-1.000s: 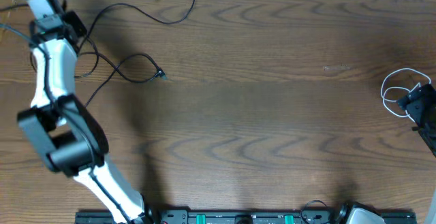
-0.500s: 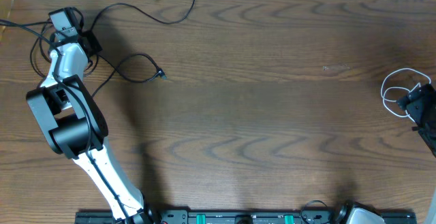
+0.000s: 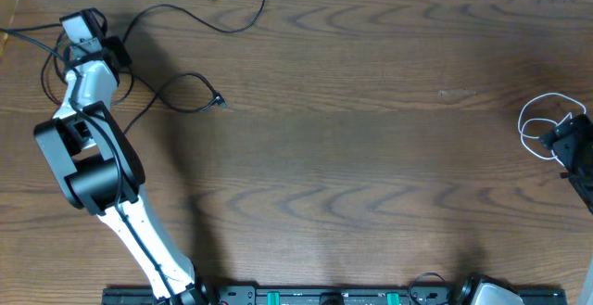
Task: Untangle cables
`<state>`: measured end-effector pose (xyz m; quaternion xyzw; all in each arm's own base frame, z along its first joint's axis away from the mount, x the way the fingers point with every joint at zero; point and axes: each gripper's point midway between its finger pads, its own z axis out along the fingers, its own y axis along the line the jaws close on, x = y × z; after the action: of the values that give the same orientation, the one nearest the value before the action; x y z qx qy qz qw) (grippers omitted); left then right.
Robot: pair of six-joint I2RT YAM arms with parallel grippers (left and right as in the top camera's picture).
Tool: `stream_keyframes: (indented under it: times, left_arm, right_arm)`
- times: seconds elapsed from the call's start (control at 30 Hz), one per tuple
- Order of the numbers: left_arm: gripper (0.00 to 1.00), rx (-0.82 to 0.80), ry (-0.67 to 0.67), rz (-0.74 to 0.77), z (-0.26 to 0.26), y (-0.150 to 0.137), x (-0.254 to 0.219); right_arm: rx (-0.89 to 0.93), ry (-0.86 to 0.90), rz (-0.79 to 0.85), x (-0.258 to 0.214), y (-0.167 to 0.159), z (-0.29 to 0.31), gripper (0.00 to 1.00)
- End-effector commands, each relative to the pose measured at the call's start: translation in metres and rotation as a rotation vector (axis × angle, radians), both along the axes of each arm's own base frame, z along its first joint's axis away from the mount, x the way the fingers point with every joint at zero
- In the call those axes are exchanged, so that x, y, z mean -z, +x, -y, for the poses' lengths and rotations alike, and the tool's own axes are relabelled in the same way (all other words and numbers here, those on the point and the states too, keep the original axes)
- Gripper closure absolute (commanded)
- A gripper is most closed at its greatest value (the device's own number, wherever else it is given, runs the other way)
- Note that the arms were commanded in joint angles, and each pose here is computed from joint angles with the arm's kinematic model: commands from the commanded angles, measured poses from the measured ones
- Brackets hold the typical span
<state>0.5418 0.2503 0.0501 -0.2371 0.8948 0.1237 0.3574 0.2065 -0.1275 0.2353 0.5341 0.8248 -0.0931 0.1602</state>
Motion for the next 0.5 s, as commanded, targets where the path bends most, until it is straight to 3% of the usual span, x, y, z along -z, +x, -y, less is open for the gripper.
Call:
stream_keyframes:
  times: [0.0, 0.47]
  left_arm:
    - [0.92, -0.003, -0.009, -0.061, -0.004, -0.005, 0.039]
    - [0.92, -0.057, 0.013, -0.116, -0.018, -0.022, 0.045]
  right_arm:
    - [0.022, -0.006, 0.003, -0.001, -0.002, 0.002, 0.01]
    - [0.021, -0.006, 0.003, -0.001, -0.002, 0.002, 0.01]
